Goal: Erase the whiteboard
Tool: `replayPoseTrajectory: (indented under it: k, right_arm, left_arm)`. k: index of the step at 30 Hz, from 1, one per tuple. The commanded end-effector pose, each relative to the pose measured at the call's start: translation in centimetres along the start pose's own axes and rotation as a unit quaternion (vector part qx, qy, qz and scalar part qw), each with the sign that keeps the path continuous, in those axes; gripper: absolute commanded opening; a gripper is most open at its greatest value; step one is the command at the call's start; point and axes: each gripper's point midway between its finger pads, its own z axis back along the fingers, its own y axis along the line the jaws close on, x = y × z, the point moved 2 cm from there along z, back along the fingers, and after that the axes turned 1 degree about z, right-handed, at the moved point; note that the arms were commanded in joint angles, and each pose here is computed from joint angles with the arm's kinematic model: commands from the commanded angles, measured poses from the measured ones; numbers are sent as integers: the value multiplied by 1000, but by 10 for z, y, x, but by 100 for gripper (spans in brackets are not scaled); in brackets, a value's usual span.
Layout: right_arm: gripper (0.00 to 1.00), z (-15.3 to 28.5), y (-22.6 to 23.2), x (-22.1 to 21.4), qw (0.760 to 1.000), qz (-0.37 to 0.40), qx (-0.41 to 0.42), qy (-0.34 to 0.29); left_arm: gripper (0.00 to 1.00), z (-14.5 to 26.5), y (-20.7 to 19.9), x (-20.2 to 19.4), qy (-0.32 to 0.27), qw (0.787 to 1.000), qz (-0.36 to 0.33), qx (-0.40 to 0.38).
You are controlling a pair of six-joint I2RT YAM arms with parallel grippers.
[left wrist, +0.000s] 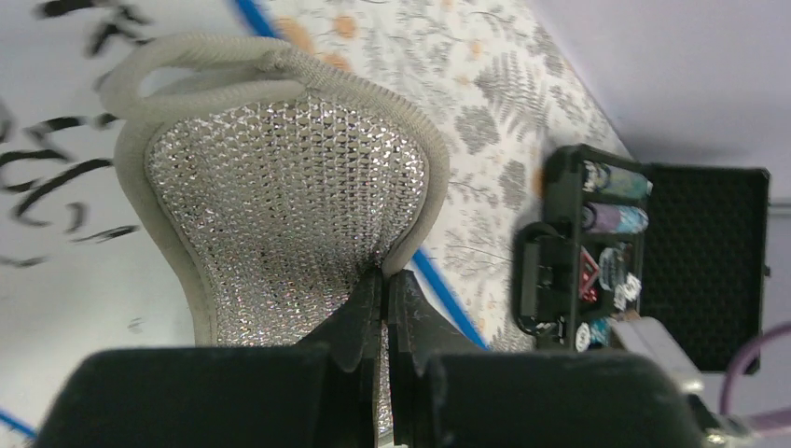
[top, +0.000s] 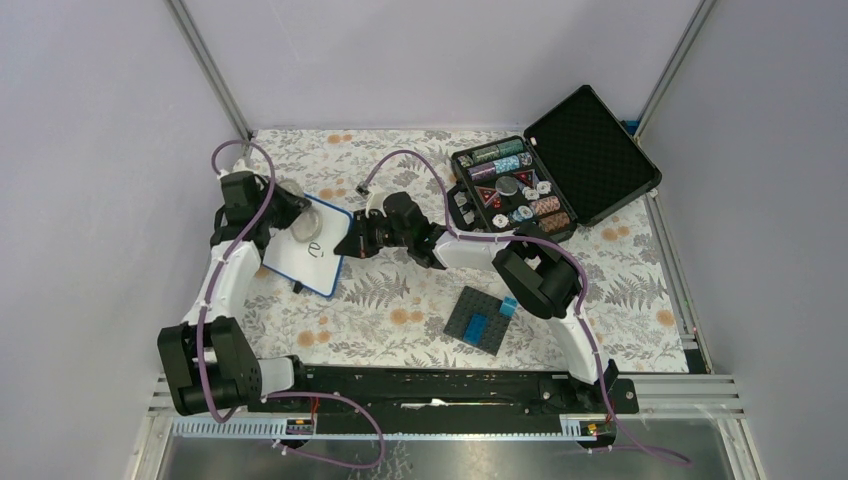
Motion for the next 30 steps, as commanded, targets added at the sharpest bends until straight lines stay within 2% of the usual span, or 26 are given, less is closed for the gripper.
replayPoseTrajectory:
  k: [1, 5, 11, 14, 19, 25, 28, 30]
  right_arm:
    - [0, -1, 55, -15, 993, 54, 101, 39]
    - [0, 0, 55, -14, 993, 54, 99, 37]
    - [0, 3, 57, -12, 993, 57, 100, 35]
    - [0, 3, 58, -12, 993, 57, 102, 35]
    - [0, 2, 58, -13, 992, 56, 104, 37]
    - [0, 1, 57, -14, 992, 54, 104, 39]
    - [0, 1, 57, -14, 992, 55, 105, 38]
    - [0, 1, 57, -15, 992, 54, 105, 38]
  left_arm:
    - [0, 3, -34, 9, -9, 999, -26, -46]
    - [0, -9, 10, -9, 12, 999, 14, 38]
    - [0, -1, 105, -29, 32, 981, 143, 125]
    - [0, 4, 125, -40, 39, 977, 156, 142]
    - [0, -1, 89, -32, 40, 989, 127, 58]
    - [0, 3, -1, -14, 15, 999, -20, -23]
    - [0, 7, -40, -9, 8, 996, -65, -67]
    - [0, 9, -50, -1, -6, 994, -77, -72]
